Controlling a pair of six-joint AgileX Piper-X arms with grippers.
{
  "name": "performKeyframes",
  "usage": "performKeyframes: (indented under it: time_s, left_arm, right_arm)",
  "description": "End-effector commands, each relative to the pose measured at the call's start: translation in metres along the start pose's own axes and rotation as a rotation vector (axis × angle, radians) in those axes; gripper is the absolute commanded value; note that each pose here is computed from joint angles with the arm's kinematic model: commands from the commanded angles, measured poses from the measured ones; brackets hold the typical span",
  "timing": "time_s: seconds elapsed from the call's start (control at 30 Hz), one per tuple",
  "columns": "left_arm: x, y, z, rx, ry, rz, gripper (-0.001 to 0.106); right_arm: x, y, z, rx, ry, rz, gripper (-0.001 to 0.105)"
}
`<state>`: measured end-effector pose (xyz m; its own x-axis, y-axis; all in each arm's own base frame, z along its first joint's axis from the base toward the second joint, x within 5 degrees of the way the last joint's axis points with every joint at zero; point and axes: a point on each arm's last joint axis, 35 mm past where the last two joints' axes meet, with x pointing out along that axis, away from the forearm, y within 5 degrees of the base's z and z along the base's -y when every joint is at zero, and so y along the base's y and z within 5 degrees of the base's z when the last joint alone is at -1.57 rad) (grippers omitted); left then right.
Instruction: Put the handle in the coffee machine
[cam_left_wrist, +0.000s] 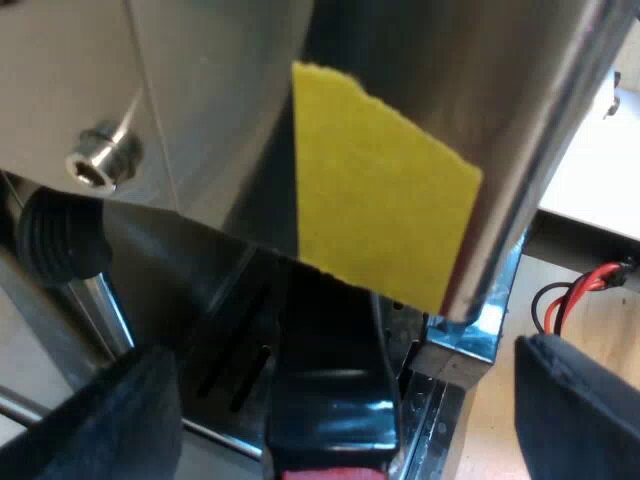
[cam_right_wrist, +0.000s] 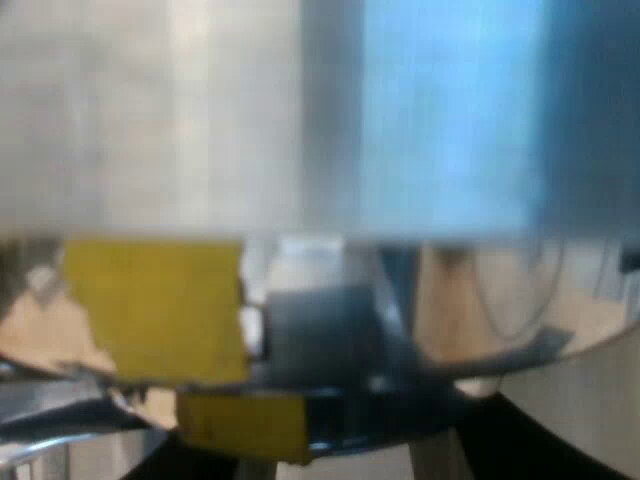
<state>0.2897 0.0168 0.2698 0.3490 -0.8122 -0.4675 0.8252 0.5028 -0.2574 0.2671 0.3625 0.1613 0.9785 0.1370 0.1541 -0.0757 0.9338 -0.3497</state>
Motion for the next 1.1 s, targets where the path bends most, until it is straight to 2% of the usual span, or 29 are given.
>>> performKeyframes:
  time_s: [0.03,0.27,0.47,0.5,0.53,0.57,0.63,0.7,0.77,0.8,0.93,0.97,1.0,1.1]
  left_arm:
    - [-0.002,-0.002,0.004,0.01,-0.02,-0.01,0.072]
    - [-0.018,-0.009,0.007,0.011,-0.031,0.026,0.072]
    - [-0.034,-0.008,0.005,-0.014,-0.051,0.067,0.072]
    - [-0.049,-0.009,0.007,-0.027,-0.105,0.073,0.07]
    - [-0.053,-0.01,0.009,-0.027,-0.124,0.066,0.069]
    - [-0.06,-0.011,0.014,-0.03,-0.152,0.059,0.066]
    - [-0.067,-0.013,0.021,-0.036,-0.159,0.065,0.056]
    - [-0.074,-0.015,0.031,-0.034,-0.133,0.096,0.035]
    - [-0.078,-0.015,0.037,-0.026,-0.111,0.124,0.02]
    - [-0.081,-0.015,0.043,-0.01,-0.071,0.179,0.0]
    - [-0.086,-0.012,0.053,0.036,-0.003,0.284,0.001]
    - [-0.086,-0.007,0.056,0.069,0.004,0.32,0.001]
    - [-0.086,-0.006,0.055,0.07,0.004,0.321,0.001]
    - [-0.079,0.008,0.05,0.025,0.056,0.361,0.001]
  right_arm:
    - [0.002,-0.014,0.032,0.131,-0.117,-0.043,0.035]
    - [0.002,-0.015,0.032,0.134,-0.116,-0.05,0.035]
    - [0.002,-0.015,0.032,0.134,-0.116,-0.05,0.035]
    - [0.002,-0.015,0.032,0.134,-0.116,-0.05,0.035]
    - [0.002,-0.015,0.032,0.134,-0.116,-0.05,0.035]
    - [0.002,-0.015,0.032,0.134,-0.116,-0.05,0.035]
    - [0.002,-0.015,0.032,0.134,-0.116,-0.05,0.035]
    - [0.002,-0.015,0.032,0.134,-0.116,-0.05,0.035]
    - [0.002,-0.015,0.032,0.134,-0.116,-0.05,0.035]
    - [0.002,-0.015,0.032,0.134,-0.116,-0.05,0.035]
    - [0.002,-0.015,0.032,0.134,-0.116,-0.05,0.035]
    - [0.002,-0.015,0.032,0.134,-0.116,-0.05,0.035]
    - [0.002,-0.015,0.032,0.133,-0.115,-0.05,0.035]
    - [0.002,-0.014,0.032,0.132,-0.114,-0.049,0.035]
